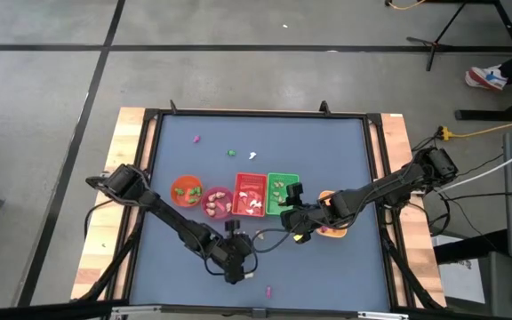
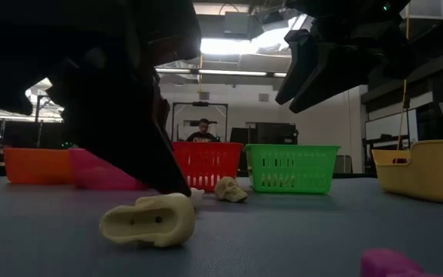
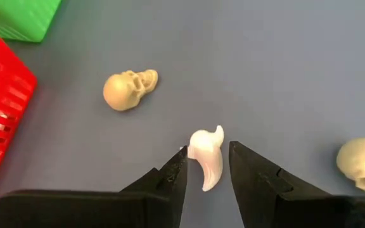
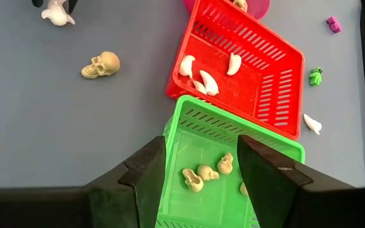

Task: Sort Halloween decoration
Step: Put the white ghost toy into the red bin

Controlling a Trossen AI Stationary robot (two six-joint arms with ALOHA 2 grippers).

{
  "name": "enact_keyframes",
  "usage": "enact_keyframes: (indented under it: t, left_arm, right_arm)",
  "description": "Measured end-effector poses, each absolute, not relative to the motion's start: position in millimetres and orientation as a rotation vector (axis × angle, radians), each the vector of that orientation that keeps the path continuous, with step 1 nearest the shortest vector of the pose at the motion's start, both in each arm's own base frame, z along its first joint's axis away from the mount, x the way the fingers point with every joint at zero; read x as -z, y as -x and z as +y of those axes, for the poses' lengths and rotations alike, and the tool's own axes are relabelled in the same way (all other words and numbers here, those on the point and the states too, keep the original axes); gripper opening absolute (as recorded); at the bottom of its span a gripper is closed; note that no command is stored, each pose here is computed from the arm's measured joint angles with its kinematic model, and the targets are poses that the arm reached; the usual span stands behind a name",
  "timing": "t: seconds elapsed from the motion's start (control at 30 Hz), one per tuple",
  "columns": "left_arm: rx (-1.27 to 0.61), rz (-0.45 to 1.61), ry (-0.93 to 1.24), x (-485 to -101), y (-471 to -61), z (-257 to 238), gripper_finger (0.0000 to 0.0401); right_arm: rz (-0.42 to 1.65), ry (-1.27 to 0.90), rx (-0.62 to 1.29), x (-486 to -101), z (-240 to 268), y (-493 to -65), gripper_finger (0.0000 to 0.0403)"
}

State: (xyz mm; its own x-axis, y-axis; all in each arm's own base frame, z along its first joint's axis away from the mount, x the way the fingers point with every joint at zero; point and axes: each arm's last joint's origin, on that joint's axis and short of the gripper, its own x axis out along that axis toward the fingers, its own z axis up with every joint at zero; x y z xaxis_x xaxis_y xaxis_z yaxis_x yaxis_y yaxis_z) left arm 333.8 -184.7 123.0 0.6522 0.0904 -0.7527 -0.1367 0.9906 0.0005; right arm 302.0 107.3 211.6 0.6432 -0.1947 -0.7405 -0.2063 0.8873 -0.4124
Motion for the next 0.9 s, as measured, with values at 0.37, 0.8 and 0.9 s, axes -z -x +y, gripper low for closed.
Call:
enact_keyframes:
  t: [0.37, 0.8, 0.9]
  left_arm:
    - [-0.134, 0.850, 0.065, -122, -334, -184, 0.0105]
    - [-0.134, 0.847, 0.071, -113, -338, -185, 0.0172]
    - [-0.132, 0.840, 0.074, -110, -339, -186, 0.0171]
  right_arm:
    - [0.881, 0.496, -0.007, -212, 107, -302, 0.0195]
    - [0.881, 0.496, -0.007, -212, 107, -302, 0.0195]
    - [0.881, 0.495, -0.007, -212, 107, -302, 0.0195]
